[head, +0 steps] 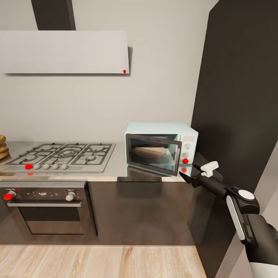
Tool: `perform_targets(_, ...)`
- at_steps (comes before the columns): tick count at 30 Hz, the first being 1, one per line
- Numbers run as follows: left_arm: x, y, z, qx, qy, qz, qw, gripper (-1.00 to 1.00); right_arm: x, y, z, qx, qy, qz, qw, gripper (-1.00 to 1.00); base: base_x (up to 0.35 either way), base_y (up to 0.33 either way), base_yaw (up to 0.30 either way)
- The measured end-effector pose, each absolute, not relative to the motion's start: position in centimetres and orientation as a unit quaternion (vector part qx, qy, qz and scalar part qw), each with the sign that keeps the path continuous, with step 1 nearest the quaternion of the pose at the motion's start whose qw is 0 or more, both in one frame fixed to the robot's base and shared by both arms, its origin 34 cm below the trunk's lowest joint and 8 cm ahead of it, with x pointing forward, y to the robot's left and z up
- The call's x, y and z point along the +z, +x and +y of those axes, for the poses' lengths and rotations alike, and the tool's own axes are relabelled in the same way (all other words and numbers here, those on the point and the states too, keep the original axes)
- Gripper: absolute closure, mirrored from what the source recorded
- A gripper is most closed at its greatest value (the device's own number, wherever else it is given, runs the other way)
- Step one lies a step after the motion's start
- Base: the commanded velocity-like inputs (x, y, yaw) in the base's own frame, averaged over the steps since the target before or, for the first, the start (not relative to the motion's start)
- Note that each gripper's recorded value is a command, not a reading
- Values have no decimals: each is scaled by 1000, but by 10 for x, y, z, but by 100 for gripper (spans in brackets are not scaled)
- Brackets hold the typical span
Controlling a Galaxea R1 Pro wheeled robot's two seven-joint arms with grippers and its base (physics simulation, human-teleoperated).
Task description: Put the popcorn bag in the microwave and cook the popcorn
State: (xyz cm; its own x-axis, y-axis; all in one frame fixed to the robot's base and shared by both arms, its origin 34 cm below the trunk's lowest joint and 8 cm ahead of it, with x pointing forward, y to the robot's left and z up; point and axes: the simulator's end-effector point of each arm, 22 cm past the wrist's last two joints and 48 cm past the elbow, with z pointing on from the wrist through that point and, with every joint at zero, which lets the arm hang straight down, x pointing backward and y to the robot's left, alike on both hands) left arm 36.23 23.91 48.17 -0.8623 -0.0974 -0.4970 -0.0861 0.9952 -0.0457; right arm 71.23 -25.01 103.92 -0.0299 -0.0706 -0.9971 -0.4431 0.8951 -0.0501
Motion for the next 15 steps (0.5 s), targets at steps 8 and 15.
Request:
perform_targets(8, 481, 362, 239, -11, -48, 965, 258, -100, 1027, 716, -253, 139, -174, 715, 663, -100, 80, -78, 0)
perform_targets(15, 482, 362, 240, -11, -52, 965, 258, -100, 1024, 716, -256, 139, -172, 718, 660, -100, 176, -1, 0)
